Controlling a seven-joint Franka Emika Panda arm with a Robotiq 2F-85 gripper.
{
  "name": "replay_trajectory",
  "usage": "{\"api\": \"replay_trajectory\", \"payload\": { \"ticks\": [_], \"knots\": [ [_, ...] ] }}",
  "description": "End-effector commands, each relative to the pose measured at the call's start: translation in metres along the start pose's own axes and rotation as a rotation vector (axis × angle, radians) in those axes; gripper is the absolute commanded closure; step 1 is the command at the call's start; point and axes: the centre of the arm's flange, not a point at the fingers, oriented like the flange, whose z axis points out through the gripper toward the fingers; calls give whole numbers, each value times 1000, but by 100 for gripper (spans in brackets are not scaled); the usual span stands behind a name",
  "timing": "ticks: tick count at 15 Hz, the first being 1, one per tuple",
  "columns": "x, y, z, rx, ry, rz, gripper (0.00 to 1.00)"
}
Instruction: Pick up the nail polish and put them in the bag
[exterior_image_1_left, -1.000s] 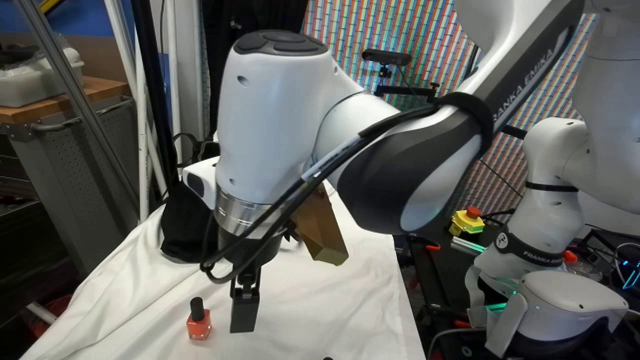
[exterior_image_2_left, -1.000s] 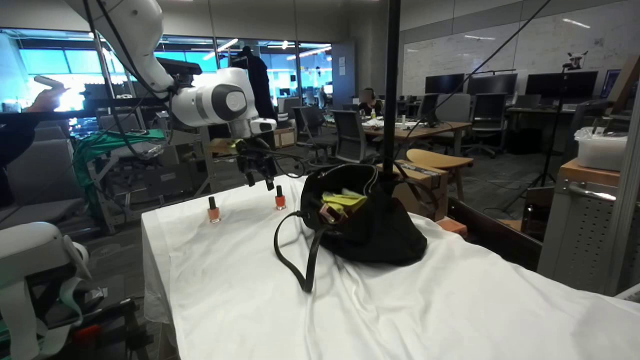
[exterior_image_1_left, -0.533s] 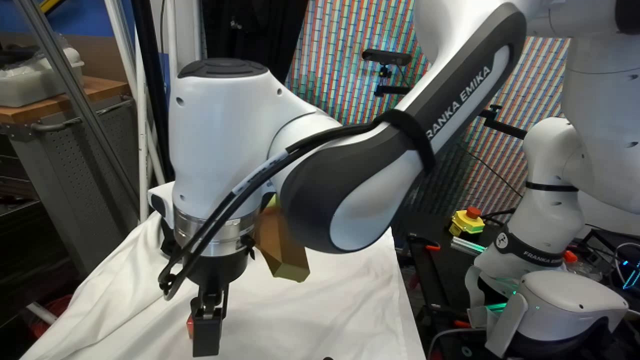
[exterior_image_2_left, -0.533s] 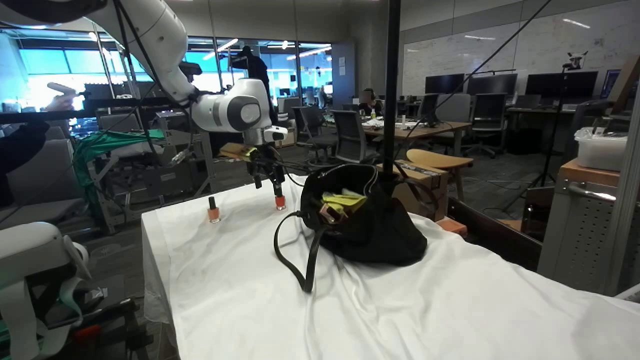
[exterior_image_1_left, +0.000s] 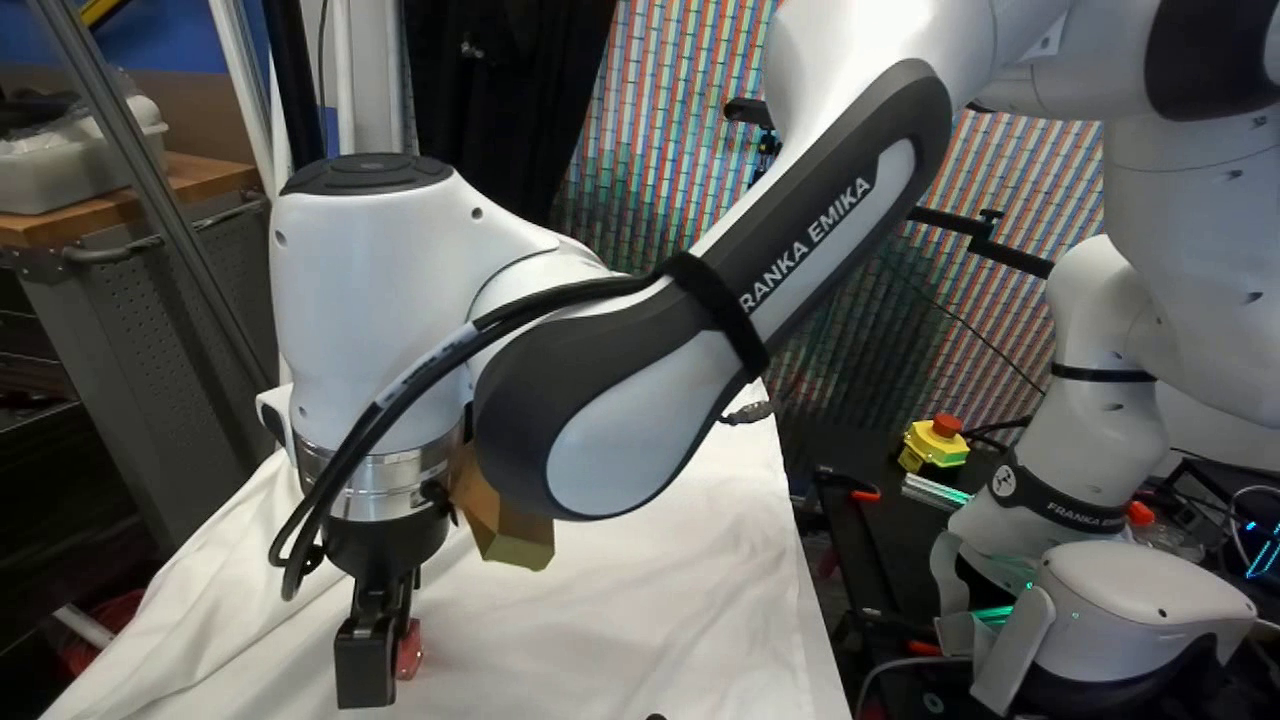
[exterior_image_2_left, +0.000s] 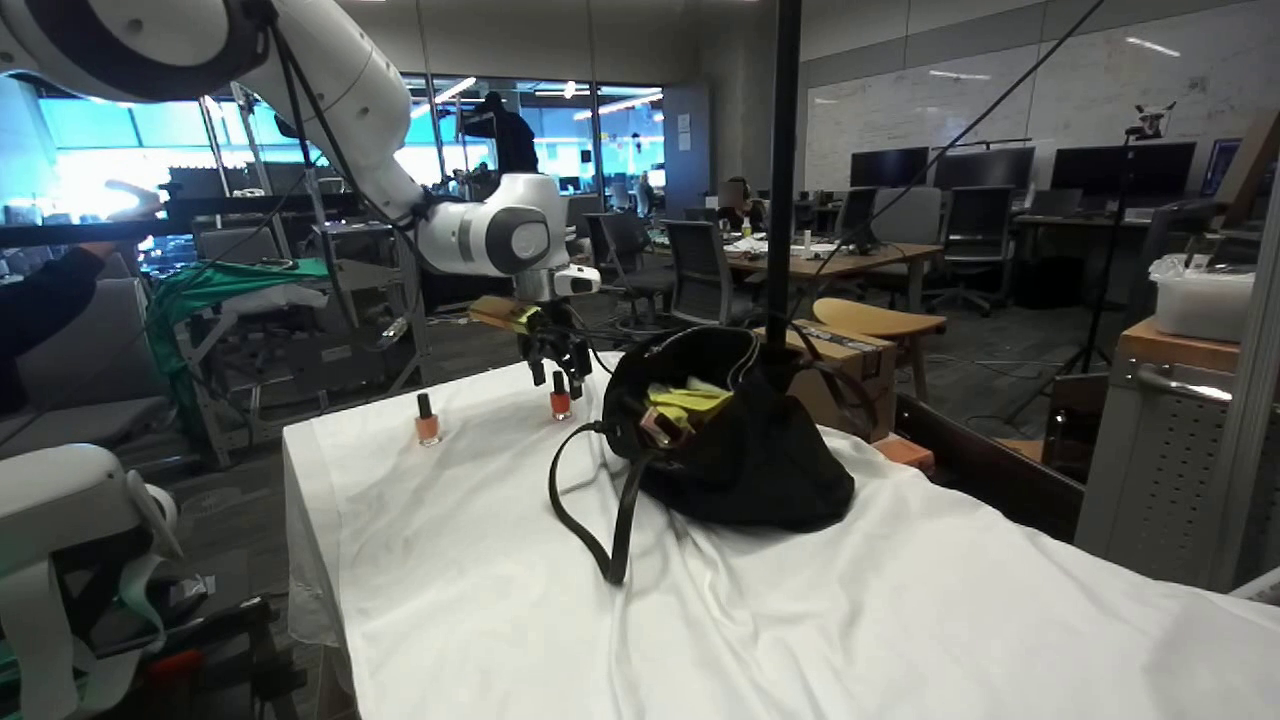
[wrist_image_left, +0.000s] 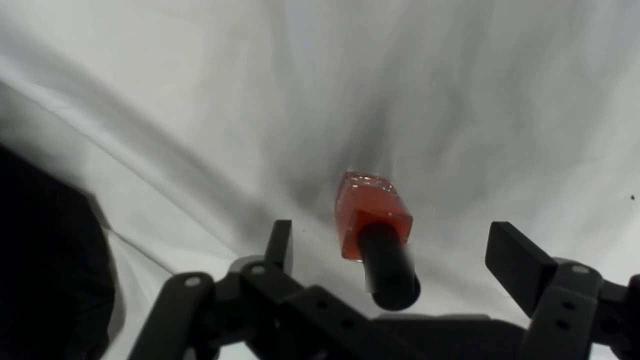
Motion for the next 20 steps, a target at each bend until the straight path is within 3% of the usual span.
{"api": "replay_trajectory", "payload": {
  "ticks": [1, 11, 20],
  "knots": [
    [25, 4, 10, -9, -16, -8, 0],
    [27, 3, 31, -58, -67, -48, 0],
    [17, -9, 30, -106, -188, -132, 0]
  ]
}}
